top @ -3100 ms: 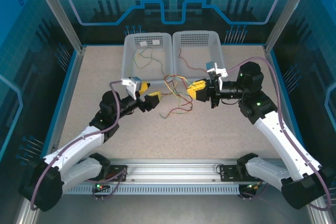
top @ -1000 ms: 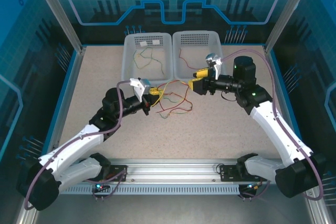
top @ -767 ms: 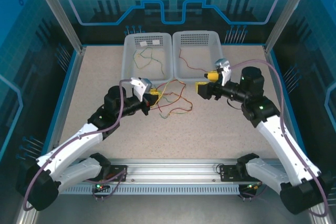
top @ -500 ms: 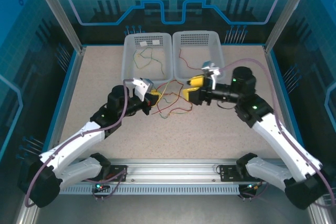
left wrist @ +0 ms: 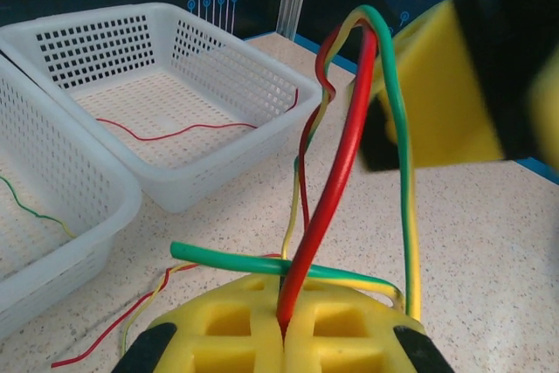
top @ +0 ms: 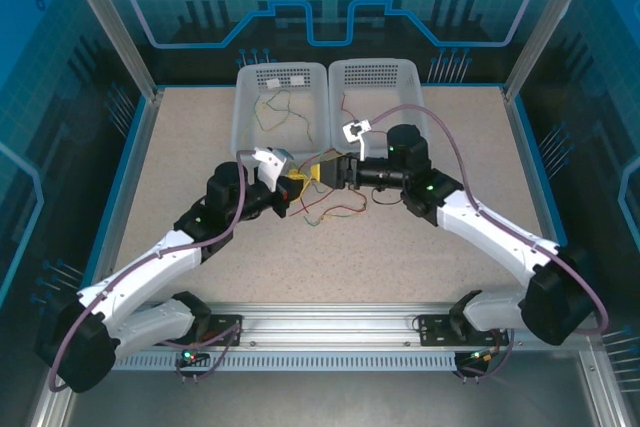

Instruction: Untangle the cables

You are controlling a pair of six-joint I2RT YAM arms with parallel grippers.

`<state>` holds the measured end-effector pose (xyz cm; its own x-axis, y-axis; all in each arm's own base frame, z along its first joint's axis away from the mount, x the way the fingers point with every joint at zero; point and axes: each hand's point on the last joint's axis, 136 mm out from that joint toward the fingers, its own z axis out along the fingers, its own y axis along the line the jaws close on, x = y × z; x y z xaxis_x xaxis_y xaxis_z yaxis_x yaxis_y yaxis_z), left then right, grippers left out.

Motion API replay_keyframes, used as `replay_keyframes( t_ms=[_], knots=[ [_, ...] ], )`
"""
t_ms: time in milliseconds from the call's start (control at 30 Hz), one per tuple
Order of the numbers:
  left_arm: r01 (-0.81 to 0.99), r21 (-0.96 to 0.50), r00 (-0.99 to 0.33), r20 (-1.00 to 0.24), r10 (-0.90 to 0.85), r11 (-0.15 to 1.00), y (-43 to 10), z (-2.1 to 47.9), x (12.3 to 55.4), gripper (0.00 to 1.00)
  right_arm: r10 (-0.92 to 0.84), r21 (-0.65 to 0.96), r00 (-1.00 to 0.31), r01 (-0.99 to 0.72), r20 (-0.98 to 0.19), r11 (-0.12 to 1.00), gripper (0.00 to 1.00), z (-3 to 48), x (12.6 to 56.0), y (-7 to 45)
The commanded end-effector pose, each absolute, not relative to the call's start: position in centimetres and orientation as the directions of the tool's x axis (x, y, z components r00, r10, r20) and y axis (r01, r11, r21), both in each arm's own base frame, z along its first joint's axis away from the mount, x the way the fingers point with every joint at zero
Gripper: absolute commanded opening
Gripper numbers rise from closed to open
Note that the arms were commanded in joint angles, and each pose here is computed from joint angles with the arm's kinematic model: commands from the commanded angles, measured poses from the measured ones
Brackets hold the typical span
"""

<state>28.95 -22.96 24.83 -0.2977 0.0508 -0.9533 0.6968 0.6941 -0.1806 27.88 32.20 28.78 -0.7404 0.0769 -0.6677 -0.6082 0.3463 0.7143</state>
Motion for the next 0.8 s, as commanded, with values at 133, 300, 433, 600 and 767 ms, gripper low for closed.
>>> replay_keyframes(
  t_ms=[133, 300, 433, 600, 767],
  knots=[
    [0.701, -0.17, -0.228, -0.974, -0.009, 0.693, -23.2, 27.7, 29.3, 0.0, 0.119, 0.732, -0.74, -0.604, -0.662, 0.314, 0.16, 29.5, 29.1, 34.3],
    [0.614, -0.158, -0.22, -0.975, -0.025, 0.774, -21.4, 27.4, 30.3, 0.0, 0.103, 0.696, -0.719, -0.612, -0.688, 0.376, 0.0, 29.6, 29.2, 32.7],
    [0.427, -0.125, -0.199, -0.979, -0.042, 0.895, -17.7, 27.0, 31.8, 0.0, 0.074, 0.661, -0.707, -0.613, -0.703, 0.433, 0.0, 29.4, 29.4, 30.4],
    [0.305, -0.115, -0.213, -0.976, -0.05, 0.945, -14.6, 26.5, 32.5, 0.0, -0.029, 0.593, -0.699, -0.628, -0.715, 0.505, 0.0, 28.3, 29.2, 27.5],
    [0.147, -0.123, -0.218, -0.972, -0.089, 0.981, -11.2, 25.7, 32.9, 0.0, -0.01, 0.536, -0.678, -0.589, -0.735, 0.605, 0.0, 27.9, 30.3, 23.5]
  ],
)
